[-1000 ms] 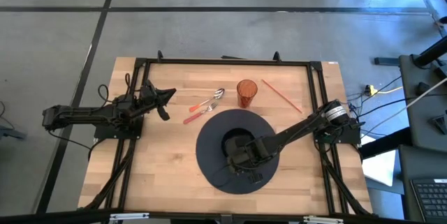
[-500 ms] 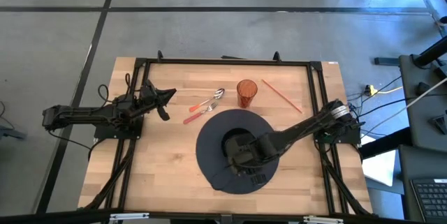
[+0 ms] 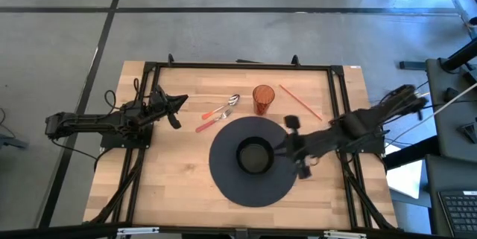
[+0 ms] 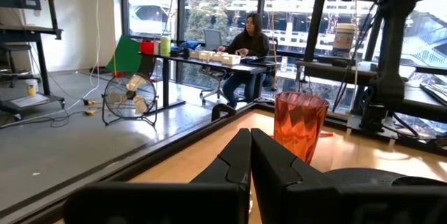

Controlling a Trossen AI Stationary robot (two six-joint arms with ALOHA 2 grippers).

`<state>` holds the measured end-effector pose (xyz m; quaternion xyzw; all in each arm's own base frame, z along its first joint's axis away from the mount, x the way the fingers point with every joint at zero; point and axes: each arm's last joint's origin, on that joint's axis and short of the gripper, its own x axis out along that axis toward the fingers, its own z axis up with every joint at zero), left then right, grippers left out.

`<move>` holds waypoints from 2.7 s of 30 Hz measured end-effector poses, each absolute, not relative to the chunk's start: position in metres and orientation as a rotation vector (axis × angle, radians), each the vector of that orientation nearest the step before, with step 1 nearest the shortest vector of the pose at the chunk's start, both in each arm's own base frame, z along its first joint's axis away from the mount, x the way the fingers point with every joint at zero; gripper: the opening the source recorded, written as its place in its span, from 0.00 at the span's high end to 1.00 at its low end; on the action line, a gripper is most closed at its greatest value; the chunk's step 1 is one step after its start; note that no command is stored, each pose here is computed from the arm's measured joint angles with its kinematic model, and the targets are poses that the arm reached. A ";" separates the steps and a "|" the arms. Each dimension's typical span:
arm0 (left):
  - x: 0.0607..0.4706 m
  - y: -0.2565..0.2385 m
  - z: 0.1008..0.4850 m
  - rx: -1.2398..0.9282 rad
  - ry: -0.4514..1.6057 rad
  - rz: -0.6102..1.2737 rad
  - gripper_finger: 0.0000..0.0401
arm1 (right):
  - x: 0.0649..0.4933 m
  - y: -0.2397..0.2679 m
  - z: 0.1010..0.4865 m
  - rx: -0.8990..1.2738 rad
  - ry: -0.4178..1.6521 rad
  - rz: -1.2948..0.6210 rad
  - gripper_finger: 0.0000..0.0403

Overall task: Pick & Place Utensil
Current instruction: Put the brown cup at the top right of the black table mat

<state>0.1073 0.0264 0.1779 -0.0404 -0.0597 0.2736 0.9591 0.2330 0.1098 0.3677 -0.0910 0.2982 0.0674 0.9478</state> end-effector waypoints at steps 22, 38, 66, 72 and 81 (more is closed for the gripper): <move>0.107 0.027 0.178 -0.080 -0.122 0.565 0.99 | 0.160 0.047 0.217 -0.096 0.115 0.064 0.98; 0.106 0.028 0.179 -0.084 -0.131 0.626 0.99 | 0.146 0.020 0.187 -0.011 0.016 -0.031 0.99; 0.106 0.028 0.179 -0.075 -0.128 0.632 0.99 | 0.142 0.005 0.185 0.013 0.055 -0.058 0.99; 0.106 0.028 0.179 -0.076 -0.128 0.630 0.99 | 0.142 0.005 0.184 0.011 0.064 -0.060 0.97; 0.106 0.028 0.179 -0.086 -0.131 0.617 0.99 | 0.142 0.005 0.184 0.011 0.066 -0.076 0.99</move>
